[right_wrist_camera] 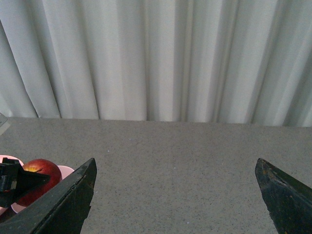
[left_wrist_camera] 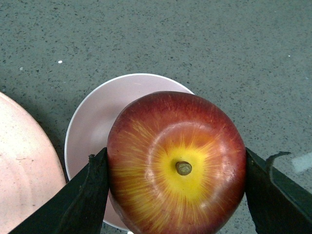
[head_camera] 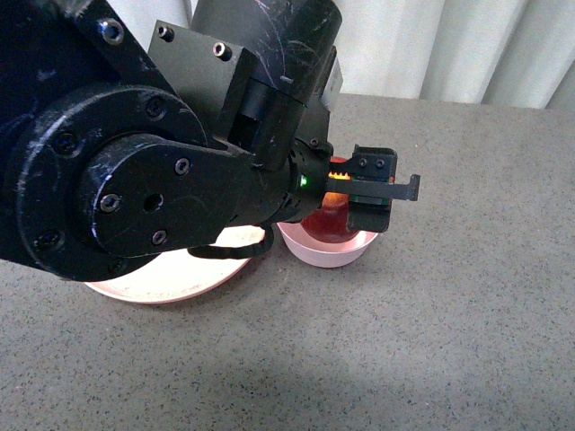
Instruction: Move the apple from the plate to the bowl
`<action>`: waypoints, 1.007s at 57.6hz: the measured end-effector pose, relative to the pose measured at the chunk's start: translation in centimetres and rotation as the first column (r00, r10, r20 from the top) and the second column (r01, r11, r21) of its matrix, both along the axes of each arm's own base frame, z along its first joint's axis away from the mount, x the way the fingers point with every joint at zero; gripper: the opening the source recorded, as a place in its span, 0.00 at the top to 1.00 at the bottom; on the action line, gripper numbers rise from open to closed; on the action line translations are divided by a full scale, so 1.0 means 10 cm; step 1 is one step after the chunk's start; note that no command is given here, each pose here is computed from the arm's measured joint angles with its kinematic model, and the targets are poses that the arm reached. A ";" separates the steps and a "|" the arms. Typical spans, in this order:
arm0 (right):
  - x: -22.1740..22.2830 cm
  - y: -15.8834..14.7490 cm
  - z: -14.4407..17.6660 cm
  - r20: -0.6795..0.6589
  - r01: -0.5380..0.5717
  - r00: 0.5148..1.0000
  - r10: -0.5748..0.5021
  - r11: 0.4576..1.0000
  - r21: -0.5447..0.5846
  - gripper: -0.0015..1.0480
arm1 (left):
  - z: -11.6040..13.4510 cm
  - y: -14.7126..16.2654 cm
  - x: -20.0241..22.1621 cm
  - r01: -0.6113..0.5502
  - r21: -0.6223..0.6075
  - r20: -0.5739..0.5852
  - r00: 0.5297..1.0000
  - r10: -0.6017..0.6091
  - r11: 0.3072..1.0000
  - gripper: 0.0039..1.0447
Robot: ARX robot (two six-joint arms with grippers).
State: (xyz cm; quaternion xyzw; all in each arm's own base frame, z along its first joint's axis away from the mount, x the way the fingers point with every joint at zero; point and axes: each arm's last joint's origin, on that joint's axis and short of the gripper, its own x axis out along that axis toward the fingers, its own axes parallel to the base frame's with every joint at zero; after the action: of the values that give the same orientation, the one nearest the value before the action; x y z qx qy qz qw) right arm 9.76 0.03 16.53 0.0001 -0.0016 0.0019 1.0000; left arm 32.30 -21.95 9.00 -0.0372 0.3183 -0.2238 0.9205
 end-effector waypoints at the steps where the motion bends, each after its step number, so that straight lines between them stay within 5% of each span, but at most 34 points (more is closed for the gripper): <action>1: 0.00 0.00 0.00 0.000 0.000 1.000 0.000 1.000 0.000 0.09 | 0.00 0.00 0.00 -0.001 0.001 0.000 1.000 0.001 1.000 0.33; 15: 0.00 0.00 0.00 0.000 0.000 1.000 0.000 1.000 0.000 0.09 | -0.06 -0.05 0.01 -0.005 0.029 0.000 1.000 0.005 1.000 0.34; 25: 0.00 0.00 0.00 0.000 0.000 1.000 0.000 1.000 0.000 0.09 | -0.05 -0.06 0.01 -0.002 0.033 0.001 1.000 0.002 0.999 0.06; 29: 0.00 0.00 0.00 0.000 0.000 1.000 0.000 1.000 0.000 0.09 | -0.02 -0.03 -0.02 0.000 0.031 0.002 1.000 0.000 1.000 0.06; 39: 0.00 0.00 0.00 0.000 0.002 1.000 -0.002 1.000 0.000 0.09 | 0.29 0.45 -0.40 0.006 0.002 -0.028 1.000 -0.006 1.000 0.06; 48: 0.00 0.00 0.00 0.000 0.001 1.000 -0.001 1.000 0.000 0.09 | 0.68 0.80 -0.37 -0.023 -0.095 0.099 0.995 0.032 0.995 0.06; 58: 0.00 0.00 0.00 -0.002 0.001 1.000 -0.001 1.000 0.000 0.09 | 0.59 1.22 -0.28 -0.098 -0.116 0.123 0.986 0.112 0.988 0.06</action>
State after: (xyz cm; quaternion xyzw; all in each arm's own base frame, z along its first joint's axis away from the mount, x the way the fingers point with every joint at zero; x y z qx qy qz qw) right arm 9.77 0.03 16.52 0.0001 -0.0007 0.0015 1.0000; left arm 29.46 -9.71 14.89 -0.0897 0.2427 -0.1941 0.9462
